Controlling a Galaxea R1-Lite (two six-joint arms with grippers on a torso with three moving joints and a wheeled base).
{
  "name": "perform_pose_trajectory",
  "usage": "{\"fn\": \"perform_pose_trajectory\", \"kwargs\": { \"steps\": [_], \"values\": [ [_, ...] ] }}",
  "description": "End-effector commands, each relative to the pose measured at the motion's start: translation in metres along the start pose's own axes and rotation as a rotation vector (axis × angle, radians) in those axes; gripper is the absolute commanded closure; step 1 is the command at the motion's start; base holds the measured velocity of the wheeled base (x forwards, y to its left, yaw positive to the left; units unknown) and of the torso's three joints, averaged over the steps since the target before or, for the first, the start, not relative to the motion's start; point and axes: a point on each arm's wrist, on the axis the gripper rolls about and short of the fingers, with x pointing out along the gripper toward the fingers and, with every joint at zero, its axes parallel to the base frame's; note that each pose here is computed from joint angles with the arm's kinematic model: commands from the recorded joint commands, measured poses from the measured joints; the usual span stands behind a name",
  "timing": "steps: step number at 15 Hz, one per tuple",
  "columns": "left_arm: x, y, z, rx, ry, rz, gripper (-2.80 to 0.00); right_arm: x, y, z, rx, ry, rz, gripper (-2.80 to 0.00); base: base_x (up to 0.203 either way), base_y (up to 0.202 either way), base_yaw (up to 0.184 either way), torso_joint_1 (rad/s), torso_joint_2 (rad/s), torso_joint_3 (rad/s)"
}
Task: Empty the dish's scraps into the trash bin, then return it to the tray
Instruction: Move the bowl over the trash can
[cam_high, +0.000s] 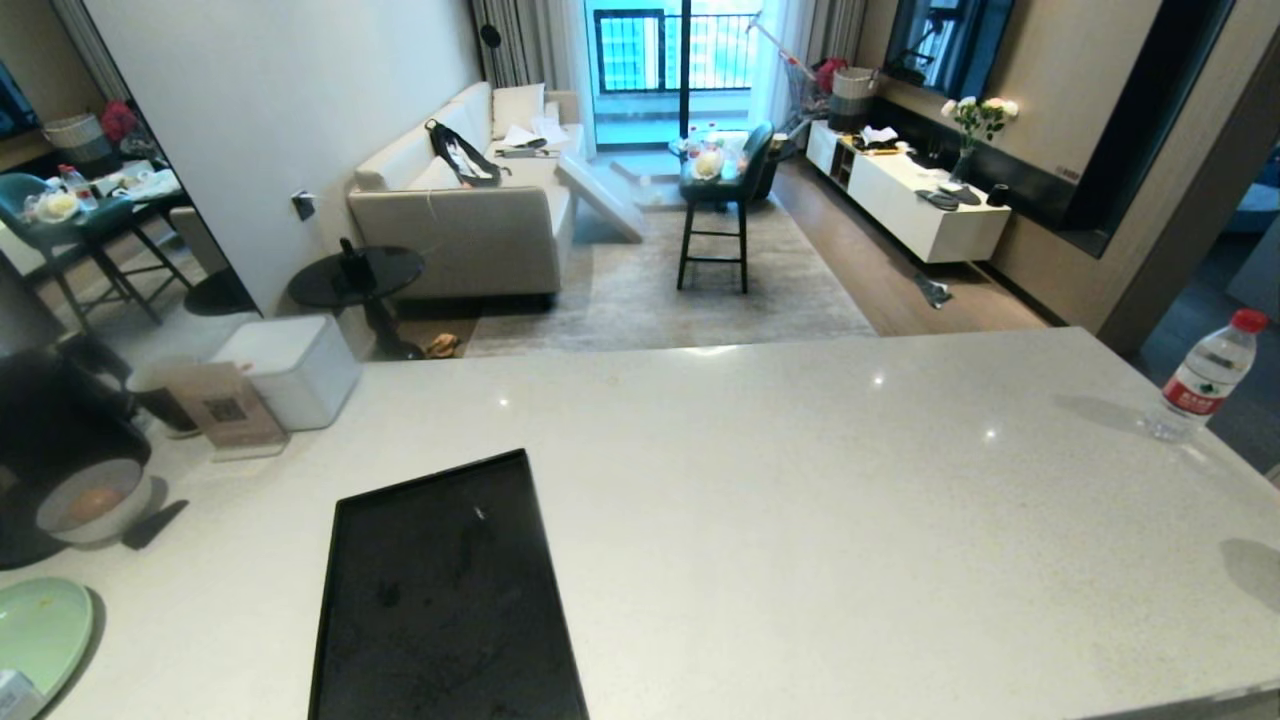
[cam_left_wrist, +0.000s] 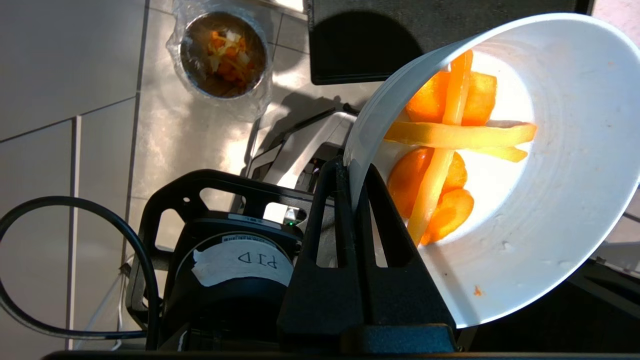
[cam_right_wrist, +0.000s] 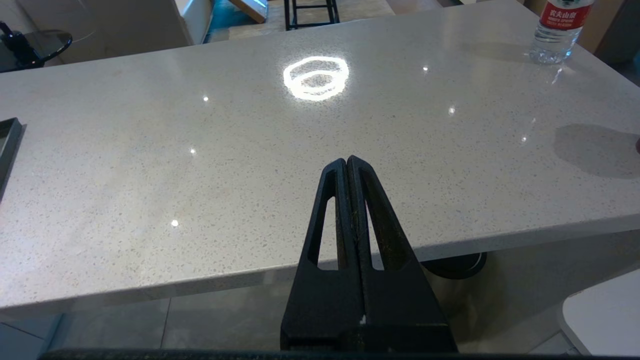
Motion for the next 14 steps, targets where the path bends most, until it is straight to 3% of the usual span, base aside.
{"fn": "perform_pose_trajectory", "kwargs": {
  "steps": [1, 14],
  "values": [
    [-0.0027, -0.0001, -0.0011, 0.005, -0.015, -0.014, 0.0, -0.0001, 0.0, 0.0003, 0.001, -0.002, 0.0, 0.0, 0.0, 0.0, 0.0, 0.0, 0.0, 0.0],
    [-0.0011, -0.0047, 0.005, 0.023, 0.007, -0.035, 0.0, 0.0, 0.0, 0.0, 0.001, -0.001, 0.0, 0.0, 0.0, 0.0, 0.0, 0.0, 0.0, 0.0]
  ]
}}
